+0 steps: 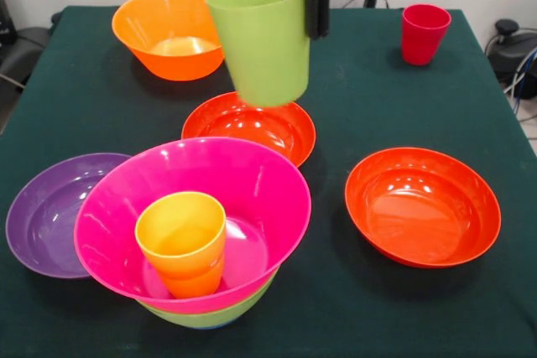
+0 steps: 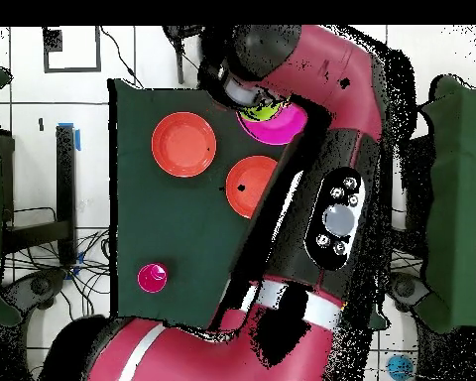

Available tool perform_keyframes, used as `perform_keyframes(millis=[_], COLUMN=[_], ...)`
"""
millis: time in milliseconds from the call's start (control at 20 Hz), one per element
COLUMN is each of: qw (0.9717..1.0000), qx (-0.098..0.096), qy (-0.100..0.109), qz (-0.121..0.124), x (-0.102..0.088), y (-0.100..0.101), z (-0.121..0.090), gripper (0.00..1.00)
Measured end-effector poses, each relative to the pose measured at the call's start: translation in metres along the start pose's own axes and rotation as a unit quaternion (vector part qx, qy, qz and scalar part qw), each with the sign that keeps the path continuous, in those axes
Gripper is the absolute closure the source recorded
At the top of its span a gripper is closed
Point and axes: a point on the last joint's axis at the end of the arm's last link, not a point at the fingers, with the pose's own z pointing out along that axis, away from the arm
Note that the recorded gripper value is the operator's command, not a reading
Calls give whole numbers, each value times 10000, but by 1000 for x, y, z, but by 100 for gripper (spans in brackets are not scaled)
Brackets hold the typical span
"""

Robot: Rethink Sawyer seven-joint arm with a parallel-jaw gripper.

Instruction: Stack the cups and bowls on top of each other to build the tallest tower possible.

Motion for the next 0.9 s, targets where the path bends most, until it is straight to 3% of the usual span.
perform_keyframes(millis=[450, 900], qw=[9998, 9994], qx=[181, 279], qy=[-10, 83], qz=[-93, -166], x=[-39, -63], y=[-17, -34], z=[27, 42], gripper=[100, 100])
